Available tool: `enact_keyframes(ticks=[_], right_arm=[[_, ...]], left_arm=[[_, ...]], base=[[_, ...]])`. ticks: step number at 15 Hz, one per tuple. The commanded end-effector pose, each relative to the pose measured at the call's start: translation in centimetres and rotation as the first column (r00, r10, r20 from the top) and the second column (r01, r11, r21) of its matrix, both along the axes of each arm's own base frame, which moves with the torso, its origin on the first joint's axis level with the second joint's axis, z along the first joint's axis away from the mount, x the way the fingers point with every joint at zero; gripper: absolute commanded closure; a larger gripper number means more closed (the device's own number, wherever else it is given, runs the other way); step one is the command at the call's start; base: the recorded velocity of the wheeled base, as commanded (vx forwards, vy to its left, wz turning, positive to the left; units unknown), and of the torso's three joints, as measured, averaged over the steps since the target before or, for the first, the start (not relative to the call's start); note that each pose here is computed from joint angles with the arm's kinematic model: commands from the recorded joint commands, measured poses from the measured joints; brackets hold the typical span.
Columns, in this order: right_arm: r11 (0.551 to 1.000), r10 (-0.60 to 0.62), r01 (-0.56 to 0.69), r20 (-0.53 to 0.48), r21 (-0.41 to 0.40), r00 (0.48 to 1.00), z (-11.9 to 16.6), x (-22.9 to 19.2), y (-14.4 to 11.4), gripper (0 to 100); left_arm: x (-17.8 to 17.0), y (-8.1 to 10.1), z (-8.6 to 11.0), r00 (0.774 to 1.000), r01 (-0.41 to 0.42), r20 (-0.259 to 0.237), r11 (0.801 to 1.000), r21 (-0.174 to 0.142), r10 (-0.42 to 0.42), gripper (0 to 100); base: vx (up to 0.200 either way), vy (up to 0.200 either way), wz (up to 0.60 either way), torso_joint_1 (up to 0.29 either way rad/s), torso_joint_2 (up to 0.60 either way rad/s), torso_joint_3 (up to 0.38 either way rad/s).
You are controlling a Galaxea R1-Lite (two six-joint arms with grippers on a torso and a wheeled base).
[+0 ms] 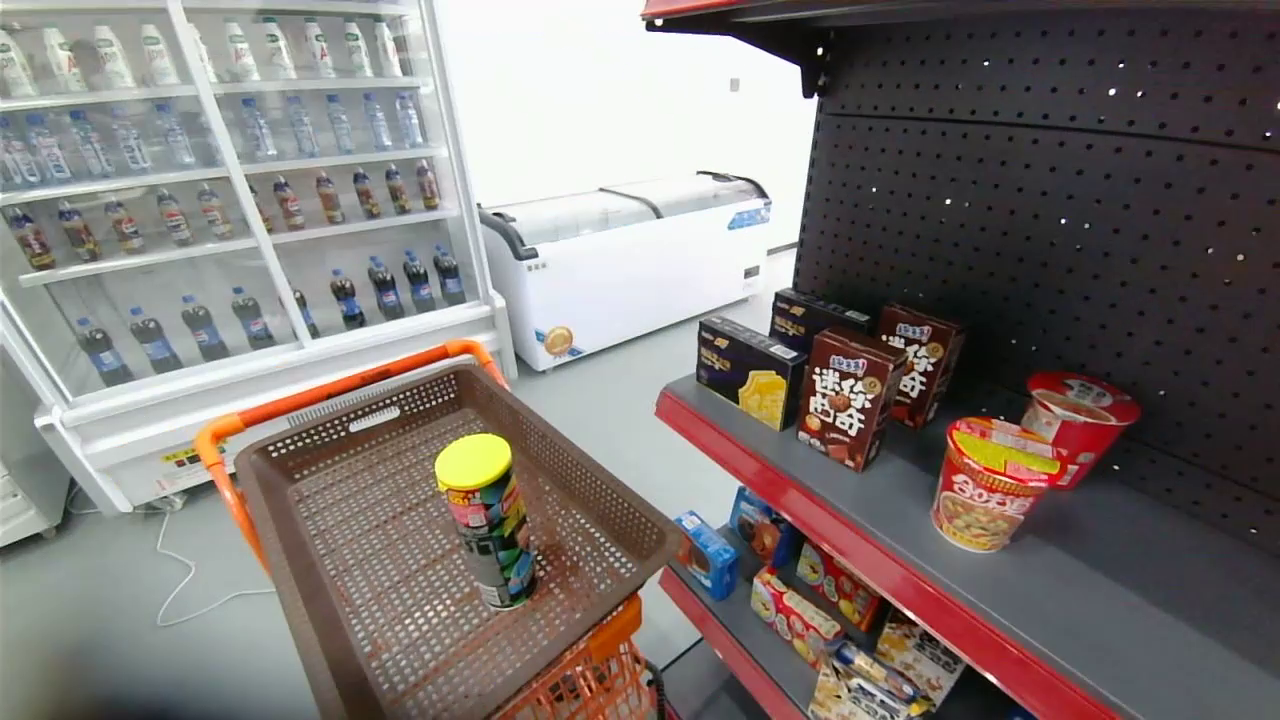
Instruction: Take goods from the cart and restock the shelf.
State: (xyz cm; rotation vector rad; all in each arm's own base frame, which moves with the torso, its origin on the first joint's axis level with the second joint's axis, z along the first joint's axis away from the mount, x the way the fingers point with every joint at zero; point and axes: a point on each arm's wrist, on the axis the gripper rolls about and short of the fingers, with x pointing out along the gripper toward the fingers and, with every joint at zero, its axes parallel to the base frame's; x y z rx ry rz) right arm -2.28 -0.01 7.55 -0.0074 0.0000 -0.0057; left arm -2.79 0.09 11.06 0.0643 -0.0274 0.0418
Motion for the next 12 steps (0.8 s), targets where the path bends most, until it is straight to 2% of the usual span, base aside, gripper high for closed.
enact_keyframes(ticks=[1, 3, 4, 5, 7, 8, 10, 11, 12], right_arm=[[1.0, 0.0, 0.0, 0.0, 0.0, 1.0, 0.0, 0.0, 0.0, 0], [1.0, 0.0, 0.0, 0.0, 0.0, 1.0, 0.0, 0.0, 0.0, 0], [1.0, 0.0, 0.0, 0.0, 0.0, 1.0, 0.0, 0.0, 0.0, 0], [1.0, 0.0, 0.0, 0.0, 0.0, 1.0, 0.0, 0.0, 0.0, 0], [1.0, 0.0, 0.0, 0.0, 0.0, 1.0, 0.0, 0.0, 0.0, 0], [1.0, 0.0, 0.0, 0.0, 0.0, 1.0, 0.0, 0.0, 0.0, 0], [1.0, 0.0, 0.0, -0.002, 0.0, 1.0, 0.0, 0.0, 0.0, 0], [1.0, 0.0, 0.0, 0.0, 0.0, 1.0, 0.0, 0.0, 0.0, 0], [1.0, 0.0, 0.0, 0.0, 0.0, 1.0, 0.0, 0.0, 0.0, 0]], left_arm=[[3.4, 0.0, 6.7, 0.988, -0.013, -0.15, 1.0, 0.027, 0.017, 0], [6.9, -0.3, 9.0, 0.964, 0.114, -0.244, 0.993, 0.003, -0.11, 0], [7.7, -0.5, 9.3, 0.95, 0.159, -0.271, 0.987, -0.011, -0.156, 0], [9.1, -0.6, 9.3, 0.928, 0.192, -0.322, 0.981, -0.021, -0.189, 0], [11.0, -0.7, 8.4, 0.888, 0.208, -0.411, 0.977, -0.043, -0.207, 0], [12.4, -0.8, 7.3, 0.837, 0.249, -0.484, 0.965, -0.078, -0.255, 0], [14.3, -1.1, 5.3, 0.783, 0.321, -0.521, 0.939, -0.128, -0.339, 0], [15.4, -1.2, 3.9, 0.757, 0.332, -0.555, 0.935, -0.126, -0.344, 0], [15.9, -1.2, 3.1, 0.745, 0.333, -0.571, 0.934, -0.129, -0.345, 0]], base=[[0.0, 0.0, 0.0, 0.0, 0.0, 0.0], [0.0, 0.0, 0.0, 0.0, 0.0, 0.0], [0.0, 0.0, 0.0, 0.0, 0.0, 0.0], [0.0, 0.0, 0.0, 0.0, 0.0, 0.0], [0.0, 0.0, 0.0, 0.0, 0.0, 0.0], [0.0, 0.0, 0.0, 0.0, 0.0, 0.0], [0.0, 0.0, 0.0, 0.0, 0.0, 0.0], [0.0, 0.0, 0.0, 0.0, 0.0, 0.0], [0.0, 0.0, 0.0, 0.0, 0.0, 0.0]])
